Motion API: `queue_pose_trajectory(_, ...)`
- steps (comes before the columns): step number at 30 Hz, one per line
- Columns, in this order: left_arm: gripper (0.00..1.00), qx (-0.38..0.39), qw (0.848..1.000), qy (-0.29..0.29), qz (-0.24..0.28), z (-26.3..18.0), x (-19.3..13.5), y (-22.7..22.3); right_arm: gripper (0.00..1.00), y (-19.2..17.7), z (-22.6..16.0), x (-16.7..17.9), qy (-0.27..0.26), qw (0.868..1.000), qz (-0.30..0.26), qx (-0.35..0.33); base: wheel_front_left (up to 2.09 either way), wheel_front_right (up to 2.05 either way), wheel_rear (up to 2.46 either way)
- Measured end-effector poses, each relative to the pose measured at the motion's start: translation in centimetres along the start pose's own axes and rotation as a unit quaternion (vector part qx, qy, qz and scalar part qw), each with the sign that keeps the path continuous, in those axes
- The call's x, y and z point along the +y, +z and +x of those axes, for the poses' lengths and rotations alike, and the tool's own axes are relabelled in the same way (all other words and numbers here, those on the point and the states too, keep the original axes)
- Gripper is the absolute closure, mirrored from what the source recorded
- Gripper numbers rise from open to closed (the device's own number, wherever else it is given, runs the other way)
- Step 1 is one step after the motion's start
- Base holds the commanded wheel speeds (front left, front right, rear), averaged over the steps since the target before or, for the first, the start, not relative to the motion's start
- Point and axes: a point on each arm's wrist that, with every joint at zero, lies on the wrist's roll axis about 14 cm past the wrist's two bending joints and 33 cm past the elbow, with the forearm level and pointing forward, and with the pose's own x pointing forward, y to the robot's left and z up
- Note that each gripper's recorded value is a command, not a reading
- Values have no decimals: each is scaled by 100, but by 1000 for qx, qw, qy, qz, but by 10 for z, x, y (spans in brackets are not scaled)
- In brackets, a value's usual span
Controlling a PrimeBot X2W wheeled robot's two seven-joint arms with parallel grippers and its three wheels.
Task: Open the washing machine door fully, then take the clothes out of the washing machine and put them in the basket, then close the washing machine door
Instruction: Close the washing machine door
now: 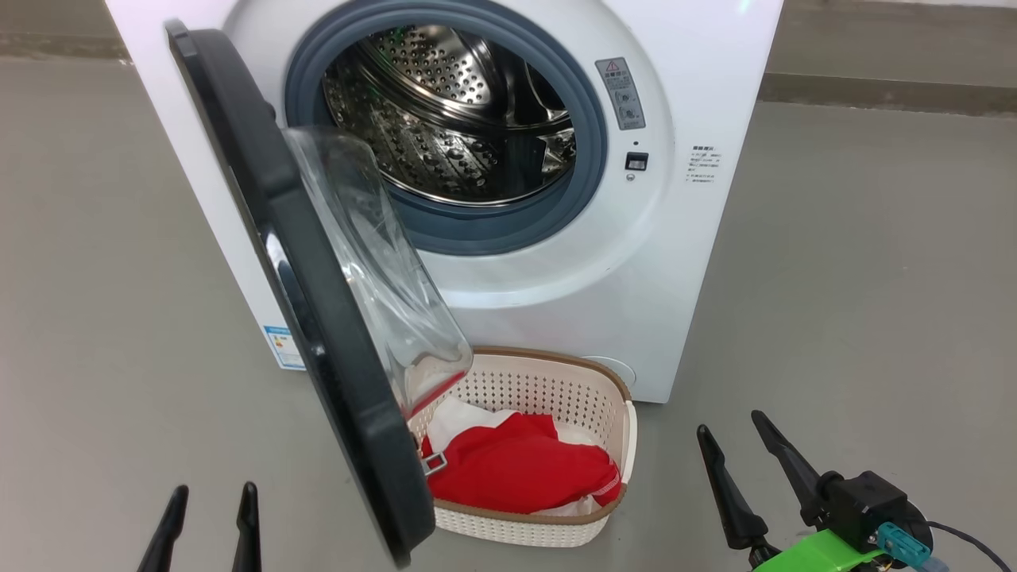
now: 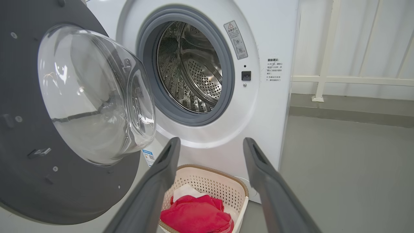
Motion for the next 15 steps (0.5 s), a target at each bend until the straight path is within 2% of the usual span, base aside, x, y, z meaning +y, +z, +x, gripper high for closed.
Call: queue_pose_trajectory(15, 0, 9, 1000, 5, -5, -2, 2, -6, 0, -3, 0, 0, 0, 1000, 1, 4, 0, 0, 0)
